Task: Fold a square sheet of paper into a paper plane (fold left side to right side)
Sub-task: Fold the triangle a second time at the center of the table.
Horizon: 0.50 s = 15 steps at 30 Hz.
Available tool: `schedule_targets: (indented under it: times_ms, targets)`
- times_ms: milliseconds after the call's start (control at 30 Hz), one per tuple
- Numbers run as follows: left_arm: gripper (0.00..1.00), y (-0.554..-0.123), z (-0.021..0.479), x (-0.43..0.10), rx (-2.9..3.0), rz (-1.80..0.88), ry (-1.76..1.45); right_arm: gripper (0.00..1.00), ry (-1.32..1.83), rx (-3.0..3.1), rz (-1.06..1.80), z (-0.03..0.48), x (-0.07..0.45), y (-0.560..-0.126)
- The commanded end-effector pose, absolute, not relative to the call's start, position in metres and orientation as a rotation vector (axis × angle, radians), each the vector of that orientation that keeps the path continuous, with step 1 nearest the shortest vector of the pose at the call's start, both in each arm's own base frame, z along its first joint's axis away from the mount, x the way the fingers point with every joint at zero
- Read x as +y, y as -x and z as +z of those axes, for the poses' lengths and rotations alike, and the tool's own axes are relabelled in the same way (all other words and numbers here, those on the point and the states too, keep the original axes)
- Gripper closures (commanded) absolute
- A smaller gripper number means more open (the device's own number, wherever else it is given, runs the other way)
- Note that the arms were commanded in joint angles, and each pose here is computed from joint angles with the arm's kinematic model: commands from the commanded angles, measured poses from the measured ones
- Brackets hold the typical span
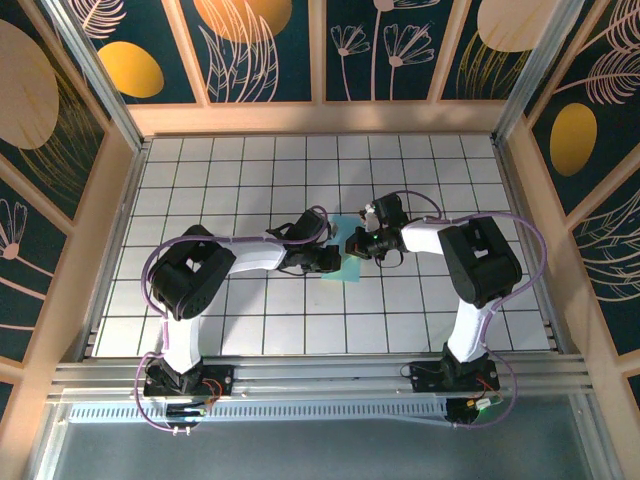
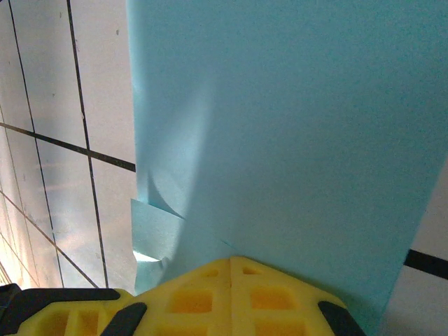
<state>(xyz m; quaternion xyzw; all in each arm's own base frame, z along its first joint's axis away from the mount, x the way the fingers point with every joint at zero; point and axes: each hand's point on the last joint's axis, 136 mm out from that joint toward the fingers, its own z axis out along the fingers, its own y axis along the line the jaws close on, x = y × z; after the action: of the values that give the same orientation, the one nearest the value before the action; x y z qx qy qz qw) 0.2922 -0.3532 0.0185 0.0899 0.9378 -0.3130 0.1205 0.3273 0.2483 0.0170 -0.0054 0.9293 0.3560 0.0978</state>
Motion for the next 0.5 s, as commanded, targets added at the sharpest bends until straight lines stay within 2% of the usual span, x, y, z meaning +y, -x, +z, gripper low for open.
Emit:
schedule_targets:
  times_ms: [0, 467]
  targets:
    - [0.96, -0.292, 0.006, -0.348, 2.765, -0.885, -0.262, 1.00, -0.025, 2.858, 0.930, -0.013, 0.232, -0.312]
    - [0.96, -0.270, -0.003, -0.330, 2.809, -0.851, -0.317, 1.00, -0.034, 2.885, 0.870, -0.020, 0.220, -0.314]
